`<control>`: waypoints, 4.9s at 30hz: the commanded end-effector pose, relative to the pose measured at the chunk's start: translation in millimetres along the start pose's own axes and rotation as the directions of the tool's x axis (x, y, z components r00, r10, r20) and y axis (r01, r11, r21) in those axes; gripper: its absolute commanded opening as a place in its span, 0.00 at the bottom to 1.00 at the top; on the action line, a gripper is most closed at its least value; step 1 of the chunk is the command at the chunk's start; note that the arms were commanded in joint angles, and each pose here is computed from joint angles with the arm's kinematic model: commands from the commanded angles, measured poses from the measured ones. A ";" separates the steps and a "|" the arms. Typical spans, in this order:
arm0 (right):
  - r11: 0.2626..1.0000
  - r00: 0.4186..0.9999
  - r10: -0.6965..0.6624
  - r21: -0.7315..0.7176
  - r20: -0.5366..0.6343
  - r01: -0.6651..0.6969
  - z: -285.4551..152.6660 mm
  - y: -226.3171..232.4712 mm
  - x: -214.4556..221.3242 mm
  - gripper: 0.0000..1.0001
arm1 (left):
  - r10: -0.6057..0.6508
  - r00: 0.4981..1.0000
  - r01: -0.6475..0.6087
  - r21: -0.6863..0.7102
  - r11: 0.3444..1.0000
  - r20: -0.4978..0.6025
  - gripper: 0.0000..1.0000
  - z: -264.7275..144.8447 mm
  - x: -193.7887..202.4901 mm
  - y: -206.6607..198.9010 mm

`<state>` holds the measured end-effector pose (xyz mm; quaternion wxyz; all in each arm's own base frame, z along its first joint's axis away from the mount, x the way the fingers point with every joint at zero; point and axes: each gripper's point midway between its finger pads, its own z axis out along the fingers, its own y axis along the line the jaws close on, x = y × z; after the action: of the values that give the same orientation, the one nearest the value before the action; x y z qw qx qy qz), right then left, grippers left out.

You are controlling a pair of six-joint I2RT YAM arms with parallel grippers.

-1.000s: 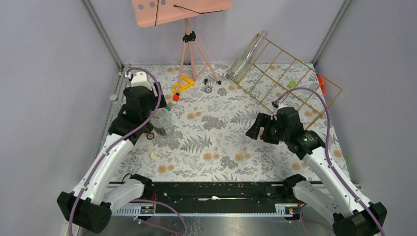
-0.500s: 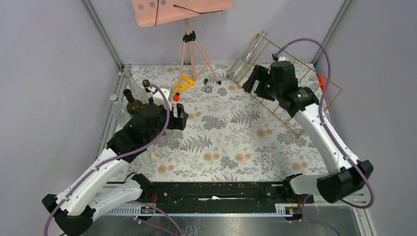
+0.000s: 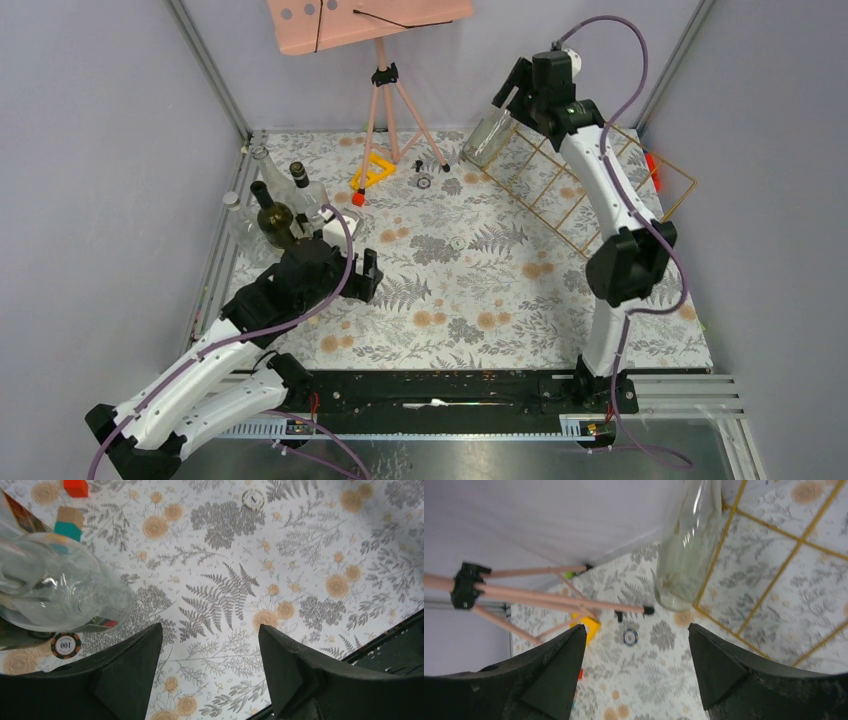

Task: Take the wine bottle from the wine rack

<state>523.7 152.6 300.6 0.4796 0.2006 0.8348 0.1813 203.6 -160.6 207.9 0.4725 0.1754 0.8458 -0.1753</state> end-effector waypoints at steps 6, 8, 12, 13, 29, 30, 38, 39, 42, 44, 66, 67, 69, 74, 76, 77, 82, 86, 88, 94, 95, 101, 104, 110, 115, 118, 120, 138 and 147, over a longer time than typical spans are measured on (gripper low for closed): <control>0.999 0.969 0.033 0.023 0.245 -0.040 85.3 11.3 -69.6 0.79 | 0.004 1.000 -0.004 0.009 1.000 -0.027 0.77 3.8 13.5 -0.8; 0.999 0.954 0.036 0.028 0.297 -0.047 99.2 8.5 -77.3 0.78 | 0.011 0.999 -0.012 -0.010 1.000 -0.037 0.77 5.8 15.5 2.4; 0.998 0.925 0.019 0.044 0.380 -0.039 122.2 -2.3 -84.8 0.77 | 0.017 0.998 -0.019 -0.031 0.999 -0.057 0.77 8.0 18.7 5.8; 0.998 0.920 0.010 0.053 0.393 -0.033 126.5 -5.2 -85.6 0.77 | 0.018 0.998 -0.020 -0.032 0.999 -0.059 0.77 8.3 19.1 6.1; 0.992 0.899 0.032 0.093 0.437 -0.080 177.7 -41.9 -77.1 0.75 | 0.028 0.996 -0.033 -0.059 0.998 -0.087 0.77 13.1 24.5 10.4; 0.993 0.899 0.035 0.089 0.437 -0.082 181.7 -43.4 -75.5 0.75 | 0.028 0.996 -0.033 -0.060 0.998 -0.089 0.77 13.3 24.9 10.6; 0.995 0.892 0.068 0.035 0.447 -0.093 207.9 -52.3 -70.5 0.72 | 0.032 0.994 -0.040 -0.072 0.997 -0.108 0.77 16.1 28.1 12.5; 0.996 0.879 0.076 0.013 0.471 -0.093 209.3 -49.7 -76.0 0.71 | 0.032 0.993 -0.041 -0.075 0.996 -0.110 0.77 16.5 28.4 13.0; 0.996 0.865 0.079 -0.005 0.496 -0.089 216.8 -51.7 -77.5 0.71 | 0.033 0.993 -0.042 -0.076 0.996 -0.117 0.77 17.7 29.7 13.1; 0.995 0.856 0.086 -0.008 0.510 -0.095 221.0 -54.3 -78.4 0.71 | 0.034 0.992 -0.043 -0.076 0.996 -0.117 0.77 18.0 29.5 12.9; 0.989 0.831 0.107 -0.144 0.545 -0.032 192.0 -20.4 -108.2 0.00 | 0.034 0.991 -0.045 -0.079 0.996 -0.129 0.77 20.2 31.3 13.3; 0.987 0.829 0.110 -0.159 0.548 -0.026 184.6 -14.7 -113.1 0.00 | 0.034 0.991 -0.045 -0.082 0.996 -0.129 0.77 20.2 31.1 13.9; 0.980 0.824 0.119 -0.196 0.554 -0.010 166.6 0.6 -124.0 0.00 | 0.035 0.991 -0.046 -0.088 0.995 -0.127 0.77 20.2 30.8 14.9; 0.961 0.819 0.127 -0.273 0.560 0.037 120.7 38.7 -144.2 0.00 | 0.032 0.992 -0.044 -0.093 0.995 -0.120 0.77 19.0 29.7 15.8; 0.958 0.820 0.116 -0.283 0.560 0.057 105.9 49.3 -147.0 0.00 | 0.032 0.992 -0.043 -0.095 0.995 -0.118 0.77 19.0 29.2 16.1; 0.954 0.822 0.111 -0.291 0.558 0.069 98.2 56.5 -146.4 0.00 | 0.032 0.992 -0.044 -0.095 0.994 -0.121 0.77 19.4 29.6 16.1; 0.944 0.828 0.047 -0.296 0.559 0.147 61.2 82.5 -142.7 0.00 | 0.031 0.992 -0.042 -0.088 0.995 -0.124 0.77 18.8 29.8 14.6; 0.931 0.818 -0.030 -0.282 0.574 0.232 28.8 105.4 -136.8 0.00 | 0.029 0.992 -0.039 -0.083 0.996 -0.123 0.76 18.4 29.8 13.9; 0.920 0.810 -0.069 -0.278 0.582 0.277 11.4 117.5 -133.0 0.00 | 0.029 0.992 -0.040 -0.086 0.996 -0.124 0.76 18.4 30.0 14.3; 0.885 0.761 -0.160 -0.250 0.629 0.393 -50.3 147.4 -124.4 0.00 | 0.027 0.993 -0.038 -0.086 0.996 -0.119 0.76 16.8 28.7 14.4; 0.878 0.751 -0.172 -0.247 0.637 0.410 -61.2 150.3 -121.6 0.00 | 0.027 0.993 -0.037 -0.086 0.996 -0.117 0.76 16.3 28.3 14.3; 0.837 0.676 -0.230 -0.212 0.700 0.504 -135.2 156.7 -101.9 0.00 | 0.020 0.995 -0.027 -0.079 0.997 -0.096 0.76 13.1 24.5 13.2; 0.801 0.650 -0.289 -0.194 0.703 0.567 -159.8 152.7 -74.7 0.00 | 0.018 0.997 -0.024 -0.076 0.997 -0.081 0.76 11.9 22.0 12.8; 0.746 0.670 -0.292 -0.275 0.683 0.606 -215.4 141.8 -23.3 0.00 | 0.007 0.999 -0.009 -0.061 0.998 -0.040 0.76 6.2 13.2 10.6; 0.713 0.745 -0.270 -0.394 0.610 0.580 -241.1 121.4 28.3 0.00 | -0.011 1.000 0.012 -0.044 0.999 0.025 0.76 -2.9 2.5 9.8; 0.687 0.791 -0.246 -0.476 0.560 0.550 -255.7 111.6 58.0 0.00 | -0.018 0.999 0.019 -0.031 0.999 0.048 0.76 -6.4 -0.9 8.5; 0.666 0.816 -0.237 -0.523 0.528 0.532 -263.5 107.1 77.7 0.00 | -0.021 0.998 0.022 -0.025 0.999 0.058 0.76 -7.9 -2.4 7.7; 0.406 0.825 -0.344 -0.721 0.448 0.562 -287.5 103.7 228.0 0.00 | -0.024 0.996 0.023 0.004 1.000 0.085 0.76 -11.0 -5.1 3.8; 0.397 0.833 -0.376 -0.741 0.406 0.541 -281.1 93.0 250.9 0.29 | -0.019 0.997 0.018 0.018 1.000 0.076 0.76 -9.4 -3.9 1.0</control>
<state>180.5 320.5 228.5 0.5517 -0.3220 0.6958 0.3283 193.2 -146.9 204.3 0.4821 0.1689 0.8423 -0.1720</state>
